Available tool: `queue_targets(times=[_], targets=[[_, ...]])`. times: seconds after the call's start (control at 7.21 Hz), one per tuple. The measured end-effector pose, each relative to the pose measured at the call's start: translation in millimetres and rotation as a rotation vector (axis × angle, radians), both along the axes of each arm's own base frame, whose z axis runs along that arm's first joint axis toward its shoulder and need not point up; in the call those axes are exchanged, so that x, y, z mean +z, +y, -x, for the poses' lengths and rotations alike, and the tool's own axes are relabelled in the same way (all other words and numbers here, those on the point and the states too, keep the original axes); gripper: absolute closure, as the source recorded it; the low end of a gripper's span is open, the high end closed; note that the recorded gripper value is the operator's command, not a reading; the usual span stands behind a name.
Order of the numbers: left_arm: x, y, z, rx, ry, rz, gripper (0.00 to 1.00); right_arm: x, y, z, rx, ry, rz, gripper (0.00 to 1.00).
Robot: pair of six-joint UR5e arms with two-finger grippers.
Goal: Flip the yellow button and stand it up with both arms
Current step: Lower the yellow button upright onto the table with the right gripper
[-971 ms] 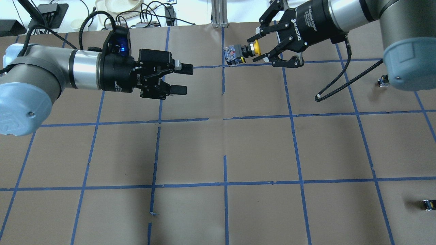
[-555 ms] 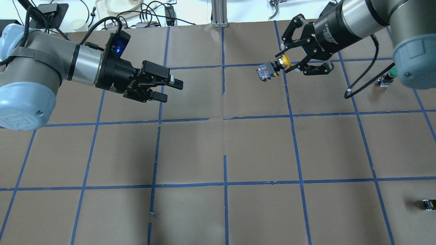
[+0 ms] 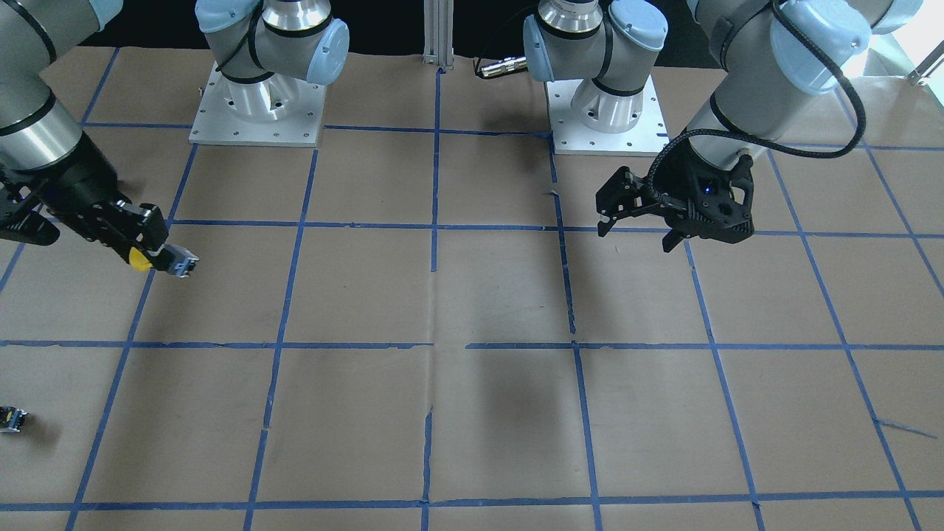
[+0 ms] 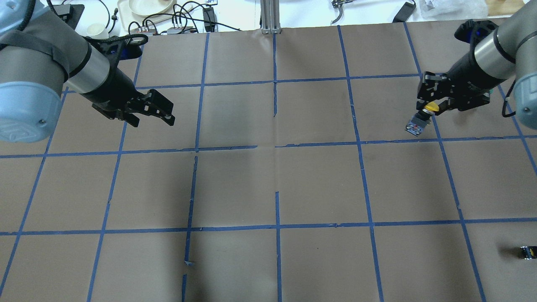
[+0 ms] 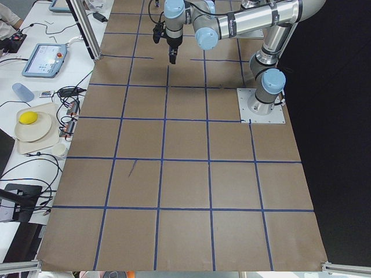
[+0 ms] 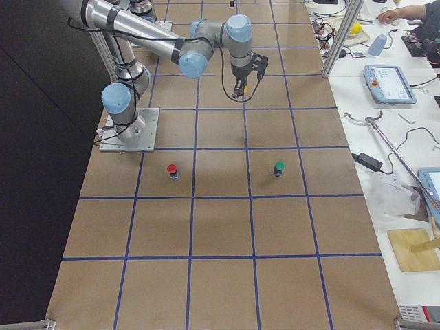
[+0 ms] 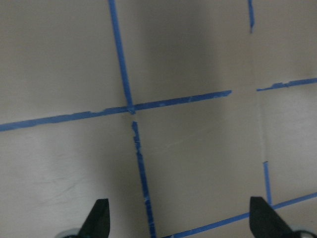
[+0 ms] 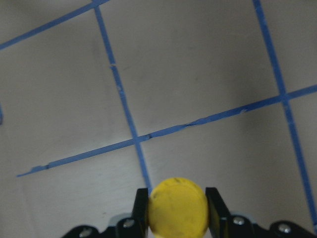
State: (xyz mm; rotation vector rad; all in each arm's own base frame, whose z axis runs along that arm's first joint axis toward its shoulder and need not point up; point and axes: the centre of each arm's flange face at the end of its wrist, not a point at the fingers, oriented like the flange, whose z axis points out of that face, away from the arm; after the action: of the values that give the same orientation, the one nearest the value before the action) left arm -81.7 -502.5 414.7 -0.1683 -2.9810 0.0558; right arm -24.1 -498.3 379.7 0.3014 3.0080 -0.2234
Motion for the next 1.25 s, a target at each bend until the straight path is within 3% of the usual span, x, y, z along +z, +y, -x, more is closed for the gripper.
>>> queue_targets(times=[0.28, 0.55, 0.69, 1.25], targets=[[31, -17, 20, 0.054, -0.113, -0.03, 0.0, -38, 19, 57, 0.151, 0.131, 0.077, 0.96], [63, -24, 44, 0.072, -0.152, -0.044, 0.0, -68, 44, 103, 0.214, 0.194, 0.112, 0.96], [69, -23, 41, 0.091, -0.149, -0.047, 0.0, -74, 53, 122, 0.231, 0.199, 0.121, 0.96], [69, -23, 29, 0.162, -0.113, -0.064, 0.0, -110, 70, 187, 0.444, 0.137, 0.237, 0.96]])
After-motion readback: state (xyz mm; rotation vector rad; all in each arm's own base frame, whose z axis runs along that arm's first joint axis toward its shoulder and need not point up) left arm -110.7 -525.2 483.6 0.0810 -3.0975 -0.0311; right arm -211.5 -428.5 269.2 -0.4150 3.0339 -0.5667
